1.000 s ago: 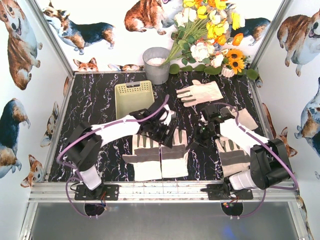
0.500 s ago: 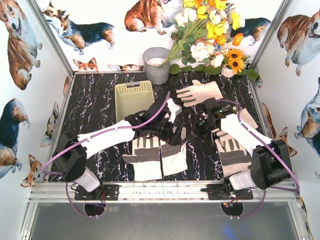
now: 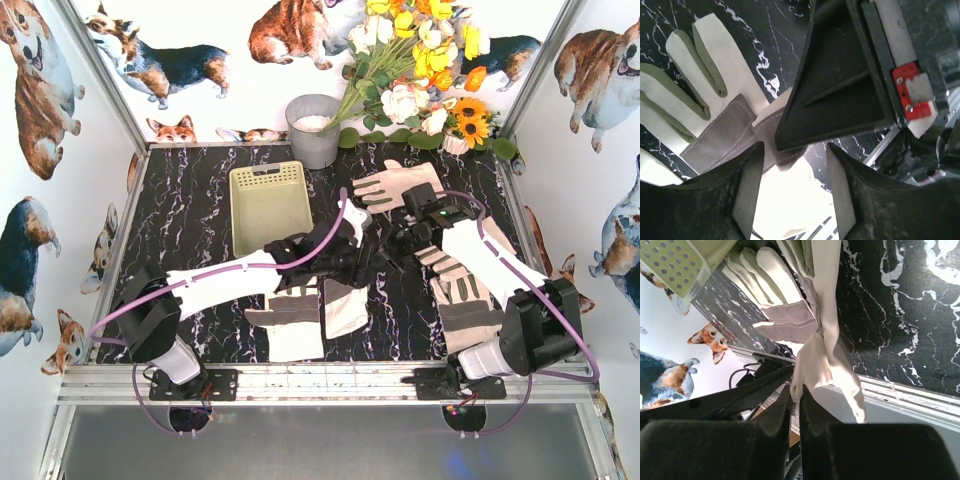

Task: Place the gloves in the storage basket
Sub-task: Pick up the glove from the center of the board.

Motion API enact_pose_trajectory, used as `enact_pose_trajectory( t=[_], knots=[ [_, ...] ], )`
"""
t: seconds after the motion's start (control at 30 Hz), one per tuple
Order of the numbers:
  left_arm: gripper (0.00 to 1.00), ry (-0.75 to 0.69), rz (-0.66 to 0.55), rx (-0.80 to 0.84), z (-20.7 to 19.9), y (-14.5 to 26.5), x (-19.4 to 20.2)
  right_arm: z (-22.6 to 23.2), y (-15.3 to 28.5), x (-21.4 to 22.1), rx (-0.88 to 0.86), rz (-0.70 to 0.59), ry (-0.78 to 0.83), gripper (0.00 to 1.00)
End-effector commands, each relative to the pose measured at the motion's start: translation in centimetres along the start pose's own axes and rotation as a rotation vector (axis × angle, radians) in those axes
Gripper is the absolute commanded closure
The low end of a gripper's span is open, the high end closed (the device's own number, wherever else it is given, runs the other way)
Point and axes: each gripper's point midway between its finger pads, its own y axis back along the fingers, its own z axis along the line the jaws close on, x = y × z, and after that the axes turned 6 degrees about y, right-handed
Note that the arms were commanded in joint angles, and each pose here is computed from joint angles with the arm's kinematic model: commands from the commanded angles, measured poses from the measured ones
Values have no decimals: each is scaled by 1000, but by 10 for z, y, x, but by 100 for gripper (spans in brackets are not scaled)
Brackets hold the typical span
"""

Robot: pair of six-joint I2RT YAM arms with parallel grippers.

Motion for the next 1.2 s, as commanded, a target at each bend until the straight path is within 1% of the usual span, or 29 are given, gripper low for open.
enact_pose_trajectory(
  t=[0.0, 0.07, 0.13, 0.23, 0.3, 0.4, 0.47, 0.53, 0.57, 0.7, 0.77, 0.93, 1.07, 1.17],
  knots=[
    [56, 35, -104, -64, -8, -10, -24, 29, 12, -2, -87, -2, 47, 100],
    [63, 20, -115, -87, -11, -14, -25, 30, 13, -2, -97, -9, 72, 100],
    [66, 7, -132, -131, -11, -19, -23, 27, 10, -3, -95, -4, 97, 100],
    [75, 22, -153, -135, -17, -25, -21, 24, 7, 3, -91, 46, 118, 100],
    [84, 14, -160, -145, -21, -28, -20, 23, 8, 4, -94, 44, 146, 100],
    [100, 12, -188, -193, -21, -28, -23, 18, 12, 2, -75, 36, 192, 100],
    [100, 45, -206, -215, -20, -27, -27, 15, 16, 3, -64, 50, 217, 100],
    [100, 59, -209, -194, -26, -26, -31, 16, 21, 5, -69, 50, 251, 96],
    [100, 50, -204, -188, -29, -25, -33, 18, 23, 5, -75, 43, 264, 91],
    [100, 39, -175, -221, -30, -24, -35, 26, 40, -4, -113, -31, 313, 61],
    [100, 63, -178, -239, -26, -22, -35, 24, 55, -18, -112, -92, 306, 52],
    [100, 118, -206, -232, -24, -13, -43, 18, 85, -35, -150, -156, 282, 45],
    [100, 180, -256, -182, -32, -10, -53, 7, 91, -38, -164, -164, 252, 44],
    [100, 192, -270, -158, -37, -11, -57, 1, 89, -37, -169, -170, 219, 44]
  ],
)
